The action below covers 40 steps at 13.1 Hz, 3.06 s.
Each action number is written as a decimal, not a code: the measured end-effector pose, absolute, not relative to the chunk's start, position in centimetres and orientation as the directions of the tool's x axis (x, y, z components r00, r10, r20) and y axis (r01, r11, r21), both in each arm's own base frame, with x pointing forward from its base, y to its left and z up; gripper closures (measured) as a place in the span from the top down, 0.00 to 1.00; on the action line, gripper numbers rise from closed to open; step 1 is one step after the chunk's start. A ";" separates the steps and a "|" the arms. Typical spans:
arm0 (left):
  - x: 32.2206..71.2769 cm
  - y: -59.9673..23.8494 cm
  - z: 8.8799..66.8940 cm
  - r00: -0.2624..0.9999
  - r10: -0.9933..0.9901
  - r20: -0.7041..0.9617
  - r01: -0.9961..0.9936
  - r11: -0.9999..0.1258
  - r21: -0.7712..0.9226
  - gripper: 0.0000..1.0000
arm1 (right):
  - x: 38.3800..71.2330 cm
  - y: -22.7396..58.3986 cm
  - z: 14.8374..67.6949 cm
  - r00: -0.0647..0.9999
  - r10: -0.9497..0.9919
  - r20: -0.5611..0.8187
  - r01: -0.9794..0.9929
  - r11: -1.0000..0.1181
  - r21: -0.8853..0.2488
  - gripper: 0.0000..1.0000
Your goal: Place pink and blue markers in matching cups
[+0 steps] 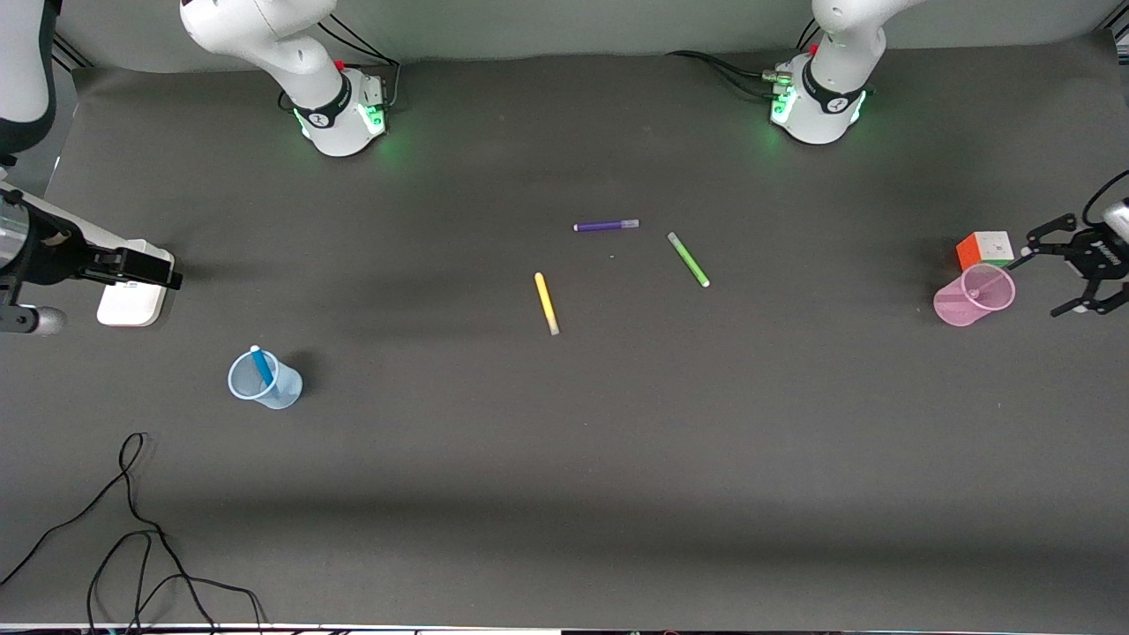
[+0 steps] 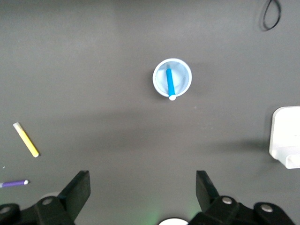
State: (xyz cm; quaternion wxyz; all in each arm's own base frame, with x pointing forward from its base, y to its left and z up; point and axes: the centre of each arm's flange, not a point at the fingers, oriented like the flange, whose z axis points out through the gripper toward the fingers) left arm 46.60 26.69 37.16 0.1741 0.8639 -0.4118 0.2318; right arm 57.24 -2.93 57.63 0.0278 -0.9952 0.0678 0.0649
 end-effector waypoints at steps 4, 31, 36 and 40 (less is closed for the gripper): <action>49.2 19.7 48.1 0.749 -0.558 0.358 -0.646 -0.736 0.205 1.00 | 56.9 -3.9 59.1 0.986 -0.137 -0.095 -0.142 -0.989 -0.051 1.00; 54.5 -11.4 57.5 0.959 -0.280 -0.034 -0.280 -0.960 0.013 1.00 | 54.6 -4.7 60.0 0.992 -0.105 -0.066 -0.108 -0.993 -0.040 1.00; 54.5 -9.7 57.5 0.966 -0.254 -0.058 -0.253 -0.967 0.012 1.00 | 54.5 -4.3 60.2 0.997 -0.036 -0.063 -0.036 -0.999 -0.012 1.00; 54.1 -9.3 58.2 0.965 -0.257 -0.059 -0.259 -0.966 -0.021 1.00 | 54.5 -4.3 60.2 0.997 -0.035 -0.065 -0.036 -0.999 -0.011 1.00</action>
